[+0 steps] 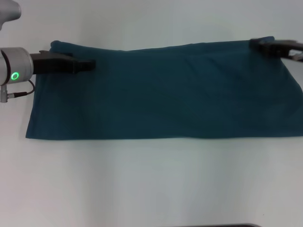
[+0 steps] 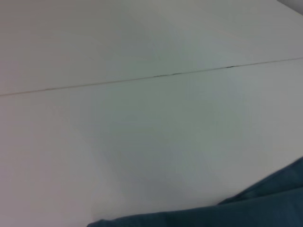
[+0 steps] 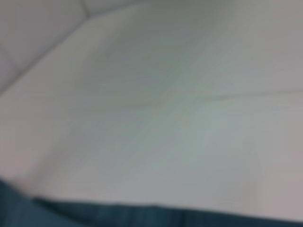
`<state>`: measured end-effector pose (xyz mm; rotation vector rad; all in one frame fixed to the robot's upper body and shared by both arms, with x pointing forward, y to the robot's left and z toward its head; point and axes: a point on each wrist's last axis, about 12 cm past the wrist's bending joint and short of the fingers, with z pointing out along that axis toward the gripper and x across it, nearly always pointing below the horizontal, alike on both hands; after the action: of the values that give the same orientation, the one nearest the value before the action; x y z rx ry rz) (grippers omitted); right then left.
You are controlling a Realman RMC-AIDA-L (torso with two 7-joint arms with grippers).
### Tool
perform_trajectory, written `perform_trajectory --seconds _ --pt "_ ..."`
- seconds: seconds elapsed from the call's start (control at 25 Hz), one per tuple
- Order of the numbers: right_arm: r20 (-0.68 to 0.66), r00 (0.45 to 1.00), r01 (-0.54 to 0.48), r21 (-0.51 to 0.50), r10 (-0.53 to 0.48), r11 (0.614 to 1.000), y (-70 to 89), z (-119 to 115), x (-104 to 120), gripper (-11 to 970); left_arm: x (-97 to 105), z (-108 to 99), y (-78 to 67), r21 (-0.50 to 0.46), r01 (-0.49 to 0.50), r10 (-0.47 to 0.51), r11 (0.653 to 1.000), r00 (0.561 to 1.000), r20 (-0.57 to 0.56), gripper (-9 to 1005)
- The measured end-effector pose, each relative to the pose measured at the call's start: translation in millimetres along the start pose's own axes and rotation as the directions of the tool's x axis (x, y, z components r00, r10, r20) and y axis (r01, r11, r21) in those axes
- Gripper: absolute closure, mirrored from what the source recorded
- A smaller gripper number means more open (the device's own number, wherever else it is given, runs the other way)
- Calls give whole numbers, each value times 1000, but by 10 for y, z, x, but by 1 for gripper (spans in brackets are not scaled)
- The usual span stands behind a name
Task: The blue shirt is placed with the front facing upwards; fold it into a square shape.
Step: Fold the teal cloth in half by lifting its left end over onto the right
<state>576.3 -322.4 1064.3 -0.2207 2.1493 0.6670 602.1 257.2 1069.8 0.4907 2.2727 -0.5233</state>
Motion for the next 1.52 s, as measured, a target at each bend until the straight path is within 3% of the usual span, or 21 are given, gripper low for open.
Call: perform_trajectory --seconds 0.24,0.4,0.52,0.6,0.84,1.52 --pt "101 992 -79 -12 79 997 -174 -299 -138 852 14 -3 5 -1 -1 1 1000 1000 -5 200" --pt "38 986 -166 35 165 985 -344 -453 -236 849 13 -6 8 0 -2 2 1000 1000 -7 199" --pt "-10 981 -194 60 195 979 -381 -472 -259 730 7 -11 13 -2 -5 5 1000 1000 -6 199" --pt "-52 975 -209 81 214 974 -389 -463 -270 650 3 -12 14 -3 -6 6 1000 1000 -5 199" --pt "-138 965 -207 128 224 970 -372 -389 -285 652 -8 -9 9 -2 -13 13 1000 1000 -4 200" --pt "-97 976 -179 159 196 971 -248 -88 -297 653 -11 -9 7 -4 -17 17 1000 1000 -2 201"
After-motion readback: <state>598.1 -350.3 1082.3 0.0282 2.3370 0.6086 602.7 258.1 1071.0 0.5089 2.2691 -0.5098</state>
